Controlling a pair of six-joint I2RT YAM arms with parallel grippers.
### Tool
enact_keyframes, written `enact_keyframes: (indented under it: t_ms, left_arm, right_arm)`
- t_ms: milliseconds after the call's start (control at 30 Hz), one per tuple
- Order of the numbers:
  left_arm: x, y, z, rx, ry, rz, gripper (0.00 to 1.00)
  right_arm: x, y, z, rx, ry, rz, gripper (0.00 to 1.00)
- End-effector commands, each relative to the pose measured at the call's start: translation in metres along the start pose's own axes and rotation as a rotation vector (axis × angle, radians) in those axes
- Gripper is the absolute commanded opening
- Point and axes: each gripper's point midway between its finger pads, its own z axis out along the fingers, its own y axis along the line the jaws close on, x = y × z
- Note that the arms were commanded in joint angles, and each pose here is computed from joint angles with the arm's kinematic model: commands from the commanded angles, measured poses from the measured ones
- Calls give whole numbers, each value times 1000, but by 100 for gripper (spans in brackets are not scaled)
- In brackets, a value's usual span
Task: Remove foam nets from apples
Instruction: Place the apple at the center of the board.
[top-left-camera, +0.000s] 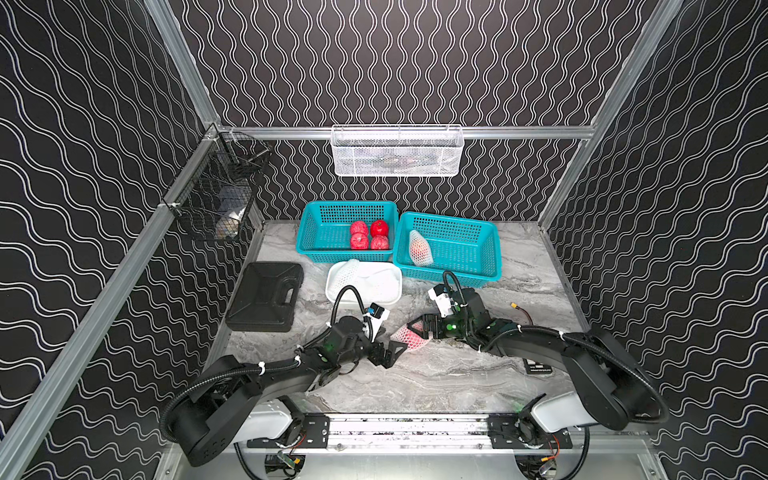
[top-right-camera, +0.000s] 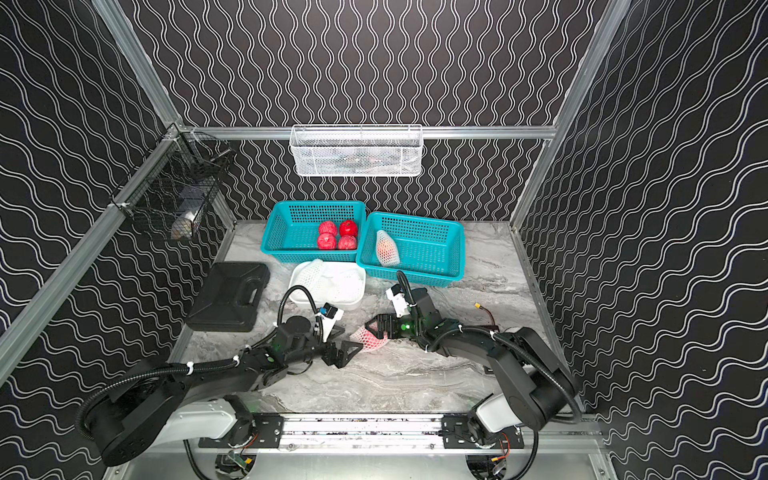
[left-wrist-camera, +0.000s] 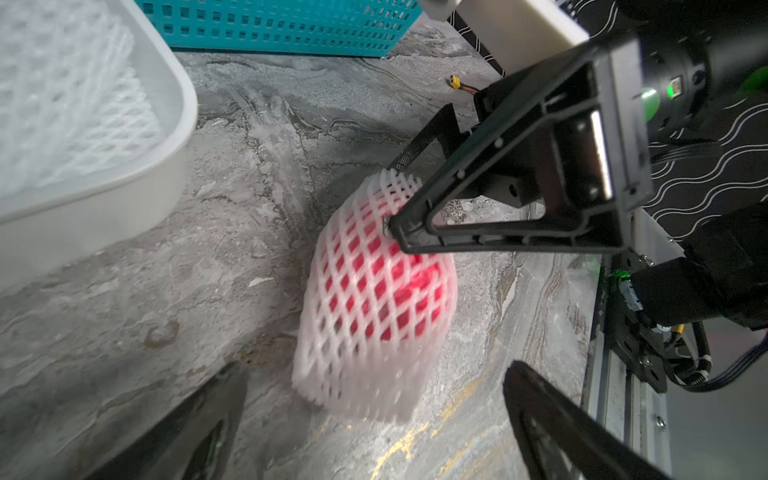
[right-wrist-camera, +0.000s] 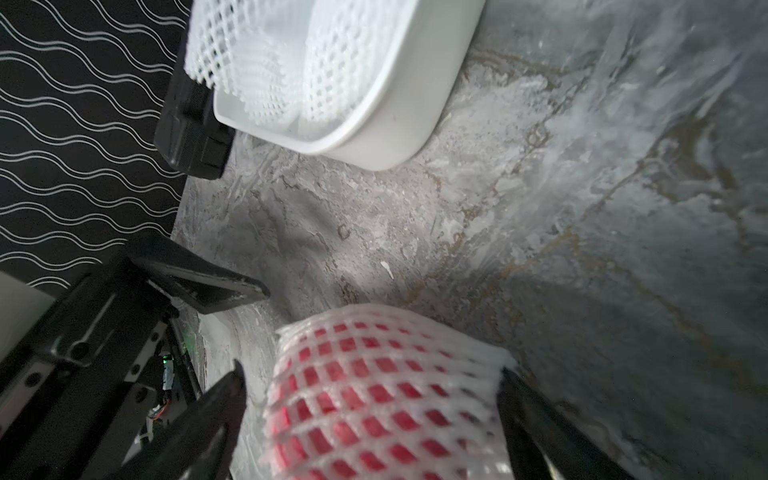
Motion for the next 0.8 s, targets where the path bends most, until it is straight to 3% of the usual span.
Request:
enact_keyframes:
  t_ms: [0,267,400,600,767]
  left_arm:
    - [-12,-11,0,57,-57,52,99]
    - [1,-12,3,96,-66,96,98]
    - [10,-2,8,56,-42,104,98]
    - [15,8,16,7,3,142,99]
    - [21,15,26,-14,55,154,95]
  right_arm:
    - [-18,7,-12,9,-80,-12,100]
    - [-44,14,-42,16,-257,-83,100]
    - [-47,15,-45,-15,-336,-150,100]
    - [-42,30,-47,-133,-388,-190,100]
    - [-38,28,-48,-145,-404,-196,100]
